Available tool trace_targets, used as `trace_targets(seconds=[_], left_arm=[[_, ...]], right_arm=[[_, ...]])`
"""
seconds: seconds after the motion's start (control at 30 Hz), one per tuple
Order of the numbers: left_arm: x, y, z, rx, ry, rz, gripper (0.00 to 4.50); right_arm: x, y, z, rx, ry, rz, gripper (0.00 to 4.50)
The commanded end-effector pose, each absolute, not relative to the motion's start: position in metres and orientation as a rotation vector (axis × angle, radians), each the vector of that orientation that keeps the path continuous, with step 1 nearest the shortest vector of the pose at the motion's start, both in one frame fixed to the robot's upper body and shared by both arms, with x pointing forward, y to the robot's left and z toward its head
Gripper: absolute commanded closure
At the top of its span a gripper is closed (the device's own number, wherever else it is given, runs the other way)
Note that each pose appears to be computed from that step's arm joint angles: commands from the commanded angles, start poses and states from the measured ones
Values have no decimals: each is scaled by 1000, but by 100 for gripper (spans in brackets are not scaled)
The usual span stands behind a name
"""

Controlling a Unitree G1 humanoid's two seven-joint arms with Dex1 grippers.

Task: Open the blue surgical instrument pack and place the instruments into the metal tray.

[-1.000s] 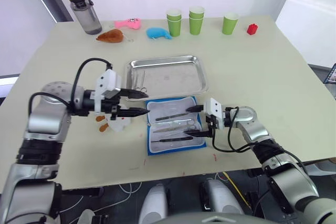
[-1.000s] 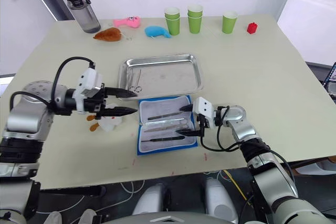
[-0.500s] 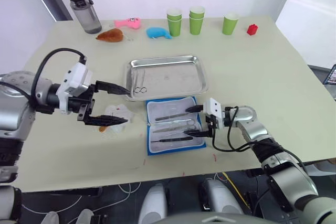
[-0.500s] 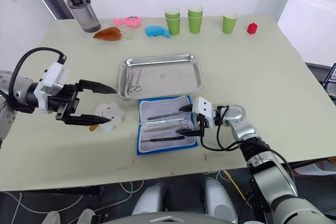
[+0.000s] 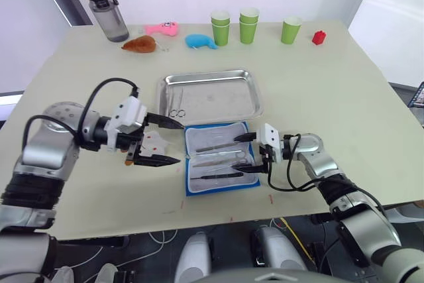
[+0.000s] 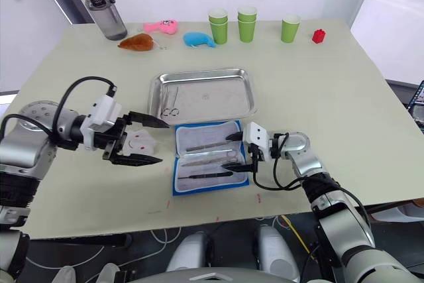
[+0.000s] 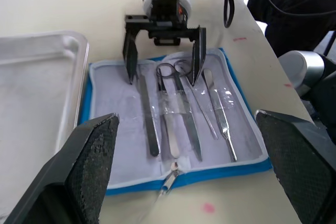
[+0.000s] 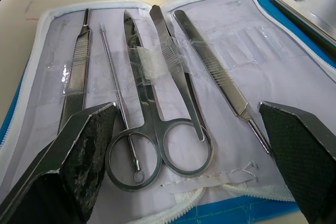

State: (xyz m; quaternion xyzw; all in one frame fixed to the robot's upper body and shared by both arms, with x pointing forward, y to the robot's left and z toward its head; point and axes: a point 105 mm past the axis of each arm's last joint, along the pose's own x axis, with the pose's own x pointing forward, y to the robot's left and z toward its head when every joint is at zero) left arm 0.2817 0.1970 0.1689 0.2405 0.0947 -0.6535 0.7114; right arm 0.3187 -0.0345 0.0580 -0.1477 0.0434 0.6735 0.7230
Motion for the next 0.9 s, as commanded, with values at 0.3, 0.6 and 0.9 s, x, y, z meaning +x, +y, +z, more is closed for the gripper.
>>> trace_targets(seconds=[0.3,0.6,0.9], left_arm=[[296,174,139,490,213,-1370,127],[317,177,119,569,249,-1302,218],[329,171,108,602,246,-1311,218]], right_arm=[[306,-53,13,-338,311,1456,0],[307,-55,12,-340,317,1447,0],[308,-54,13,-343,314,1445,0]])
